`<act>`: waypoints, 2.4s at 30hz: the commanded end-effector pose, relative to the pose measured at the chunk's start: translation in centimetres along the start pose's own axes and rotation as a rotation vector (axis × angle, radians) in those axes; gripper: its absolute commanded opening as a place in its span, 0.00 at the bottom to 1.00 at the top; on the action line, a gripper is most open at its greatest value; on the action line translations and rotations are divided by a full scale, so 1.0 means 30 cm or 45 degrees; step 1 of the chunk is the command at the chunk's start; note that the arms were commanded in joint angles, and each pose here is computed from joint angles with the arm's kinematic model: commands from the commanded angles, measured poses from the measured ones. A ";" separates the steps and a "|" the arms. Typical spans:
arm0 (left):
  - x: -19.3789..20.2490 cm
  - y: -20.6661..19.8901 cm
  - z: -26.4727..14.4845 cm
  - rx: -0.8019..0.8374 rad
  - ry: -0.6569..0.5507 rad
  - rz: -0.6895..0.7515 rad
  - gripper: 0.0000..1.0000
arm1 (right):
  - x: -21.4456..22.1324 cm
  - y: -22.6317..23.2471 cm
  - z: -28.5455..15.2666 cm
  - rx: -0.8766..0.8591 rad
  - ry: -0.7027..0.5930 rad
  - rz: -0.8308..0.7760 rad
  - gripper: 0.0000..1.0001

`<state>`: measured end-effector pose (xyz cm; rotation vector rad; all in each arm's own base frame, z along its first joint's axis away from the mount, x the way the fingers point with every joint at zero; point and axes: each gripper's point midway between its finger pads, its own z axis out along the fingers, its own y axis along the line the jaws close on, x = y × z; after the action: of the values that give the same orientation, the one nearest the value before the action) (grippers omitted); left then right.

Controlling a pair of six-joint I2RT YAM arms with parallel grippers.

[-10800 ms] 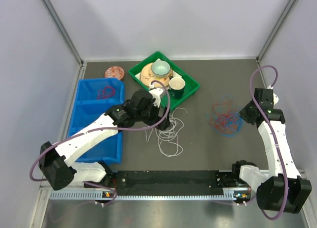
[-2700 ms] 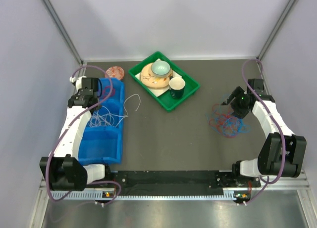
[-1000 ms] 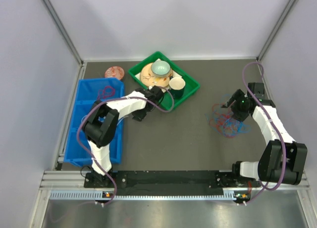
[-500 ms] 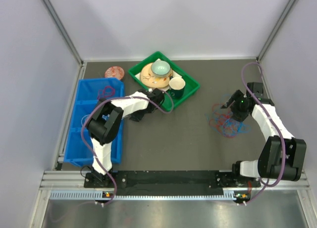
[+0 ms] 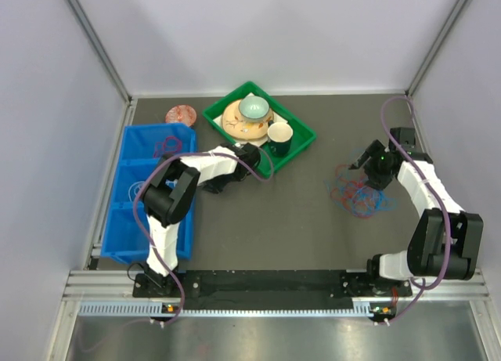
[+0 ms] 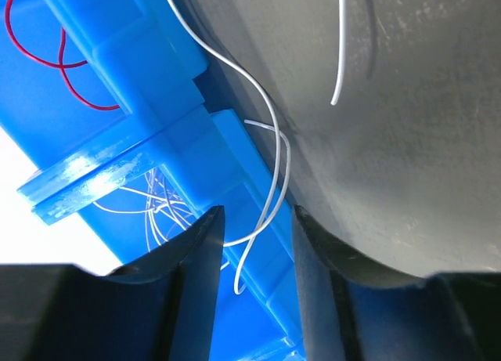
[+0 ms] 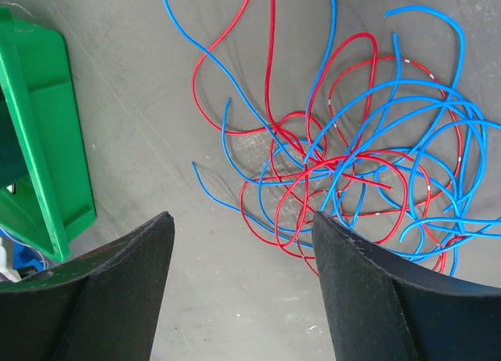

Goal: Untangle the cables

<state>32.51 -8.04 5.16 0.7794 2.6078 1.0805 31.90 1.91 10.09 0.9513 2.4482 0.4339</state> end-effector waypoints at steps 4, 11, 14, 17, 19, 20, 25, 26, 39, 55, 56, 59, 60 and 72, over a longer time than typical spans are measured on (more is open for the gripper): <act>-0.012 0.035 0.012 -0.101 0.012 0.002 0.33 | -0.080 0.057 -0.023 -0.054 -0.074 -0.021 0.70; -0.018 0.044 0.028 -0.161 0.027 0.006 0.33 | -0.088 0.060 -0.020 -0.053 -0.075 -0.019 0.70; -0.020 0.039 0.034 -0.170 0.033 0.000 0.26 | -0.090 0.062 -0.019 -0.053 -0.075 -0.019 0.70; -0.032 0.050 0.033 -0.197 0.030 -0.006 0.13 | -0.091 0.062 -0.016 -0.049 -0.075 -0.022 0.70; -0.047 0.073 0.020 -0.228 0.023 -0.019 0.00 | -0.093 0.061 -0.015 -0.049 -0.073 -0.020 0.70; -0.056 0.082 0.011 -0.235 0.014 -0.039 0.00 | -0.093 0.063 -0.014 -0.049 -0.075 -0.022 0.70; -0.121 0.201 -0.091 -0.280 -0.079 -0.188 0.00 | -0.101 0.070 -0.014 -0.053 -0.077 -0.021 0.70; -0.131 0.225 -0.113 -0.277 -0.104 -0.252 0.00 | -0.101 0.070 -0.013 -0.052 -0.075 -0.020 0.70; 0.035 0.621 -0.279 -0.071 -0.475 -1.127 0.00 | -0.111 0.081 0.008 -0.060 -0.055 -0.021 0.70; 0.324 0.470 -0.191 -0.045 -0.157 -1.640 0.00 | -0.095 0.121 0.007 -0.134 -0.003 -0.023 0.69; 0.325 0.458 -0.183 -0.047 -0.131 -1.647 0.00 | -0.091 0.121 0.006 -0.137 -0.001 -0.023 0.69; 0.338 0.391 -0.158 -0.020 -0.014 -1.685 0.00 | -0.071 0.110 0.001 -0.138 0.008 -0.020 0.68; 0.344 0.373 -0.155 -0.016 0.017 -1.749 0.00 | -0.067 0.108 -0.003 -0.141 0.005 -0.021 0.68; 0.288 0.170 -0.138 0.363 0.034 -1.886 0.53 | 0.020 0.050 -0.096 -0.161 -0.059 -0.025 0.69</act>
<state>24.39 -0.53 12.16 -1.0188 2.3217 0.3976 31.58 3.29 12.16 0.8873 2.3995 0.5506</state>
